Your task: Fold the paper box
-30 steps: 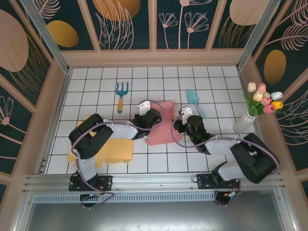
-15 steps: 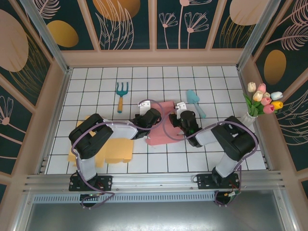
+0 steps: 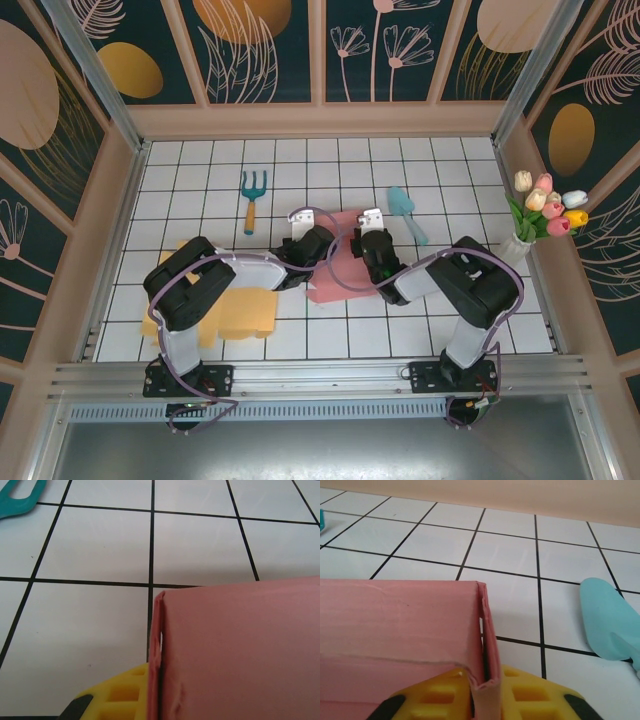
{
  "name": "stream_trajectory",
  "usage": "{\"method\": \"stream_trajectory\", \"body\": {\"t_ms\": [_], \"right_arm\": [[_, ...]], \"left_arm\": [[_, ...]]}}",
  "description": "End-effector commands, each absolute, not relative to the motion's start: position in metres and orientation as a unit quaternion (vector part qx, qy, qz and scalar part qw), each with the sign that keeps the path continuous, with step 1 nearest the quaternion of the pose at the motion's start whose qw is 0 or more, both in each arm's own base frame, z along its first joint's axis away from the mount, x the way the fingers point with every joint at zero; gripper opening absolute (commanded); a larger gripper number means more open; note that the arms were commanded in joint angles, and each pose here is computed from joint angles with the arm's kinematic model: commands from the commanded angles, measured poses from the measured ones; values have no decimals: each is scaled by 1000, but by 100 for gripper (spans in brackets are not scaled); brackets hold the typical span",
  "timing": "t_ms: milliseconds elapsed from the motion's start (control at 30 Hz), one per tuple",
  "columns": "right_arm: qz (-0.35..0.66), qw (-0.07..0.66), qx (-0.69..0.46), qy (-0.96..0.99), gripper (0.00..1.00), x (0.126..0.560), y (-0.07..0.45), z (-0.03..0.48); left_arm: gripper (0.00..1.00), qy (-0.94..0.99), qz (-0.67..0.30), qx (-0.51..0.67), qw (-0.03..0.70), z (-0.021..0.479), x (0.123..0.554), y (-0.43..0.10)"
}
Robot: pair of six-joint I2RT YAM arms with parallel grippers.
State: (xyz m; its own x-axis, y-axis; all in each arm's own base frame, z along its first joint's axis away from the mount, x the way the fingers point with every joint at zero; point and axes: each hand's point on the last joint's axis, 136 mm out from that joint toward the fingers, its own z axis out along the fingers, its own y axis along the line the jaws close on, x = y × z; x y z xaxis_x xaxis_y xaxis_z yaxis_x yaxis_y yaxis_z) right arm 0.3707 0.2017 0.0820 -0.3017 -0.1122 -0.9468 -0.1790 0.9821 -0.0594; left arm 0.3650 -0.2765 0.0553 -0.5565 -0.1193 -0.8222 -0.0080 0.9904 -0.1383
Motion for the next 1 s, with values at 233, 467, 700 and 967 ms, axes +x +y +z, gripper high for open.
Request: {"method": "stream_trajectory", "body": {"t_ms": [233,467,700,967], "right_arm": [[25,596,-58,801,20,367,198,97],[70,578,-69,810,47,350,213,120],[127,565,-93,810,51,323,213,166],[193,562,-133,793,54,272,199,226]], "left_arm": [[7,887,-28,-43,458,44,360,-261],[7,884,-14,-40,466,50,364,-260],[7,878,5,-42,478,70,383,-258],[8,871,24,21,491,111,394,-260]]}}
